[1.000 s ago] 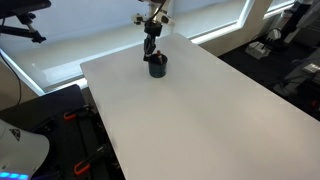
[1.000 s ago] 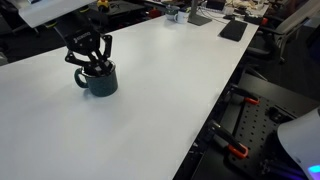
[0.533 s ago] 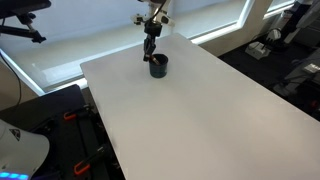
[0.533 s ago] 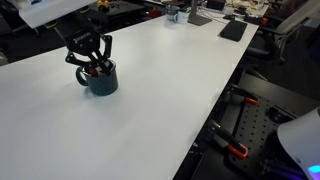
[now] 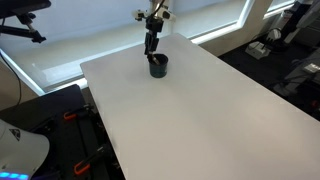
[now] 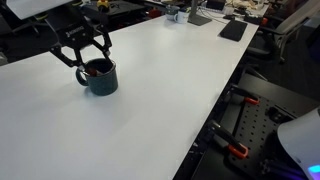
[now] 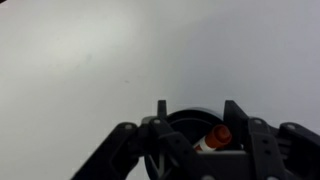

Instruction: Remove the marker from the cup

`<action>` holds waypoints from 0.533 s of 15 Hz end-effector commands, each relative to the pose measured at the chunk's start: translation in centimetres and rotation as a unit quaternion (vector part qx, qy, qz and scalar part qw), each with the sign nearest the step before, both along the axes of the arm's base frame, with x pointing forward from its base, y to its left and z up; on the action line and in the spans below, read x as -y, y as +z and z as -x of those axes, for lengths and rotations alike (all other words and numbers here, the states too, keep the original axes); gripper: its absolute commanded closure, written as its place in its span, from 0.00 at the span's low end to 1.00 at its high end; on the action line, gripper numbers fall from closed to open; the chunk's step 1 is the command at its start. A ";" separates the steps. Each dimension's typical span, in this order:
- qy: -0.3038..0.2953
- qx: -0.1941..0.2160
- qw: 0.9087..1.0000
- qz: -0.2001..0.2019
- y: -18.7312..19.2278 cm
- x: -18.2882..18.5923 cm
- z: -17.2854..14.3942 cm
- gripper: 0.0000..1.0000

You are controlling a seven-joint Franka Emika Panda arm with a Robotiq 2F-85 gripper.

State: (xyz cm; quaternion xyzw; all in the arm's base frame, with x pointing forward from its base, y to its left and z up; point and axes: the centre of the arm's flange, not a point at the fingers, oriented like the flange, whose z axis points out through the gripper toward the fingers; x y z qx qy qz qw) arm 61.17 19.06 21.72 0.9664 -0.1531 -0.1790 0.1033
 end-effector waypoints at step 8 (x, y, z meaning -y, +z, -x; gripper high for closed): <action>0.005 0.016 1.000 0.002 0.4 0.4 -0.9 0.00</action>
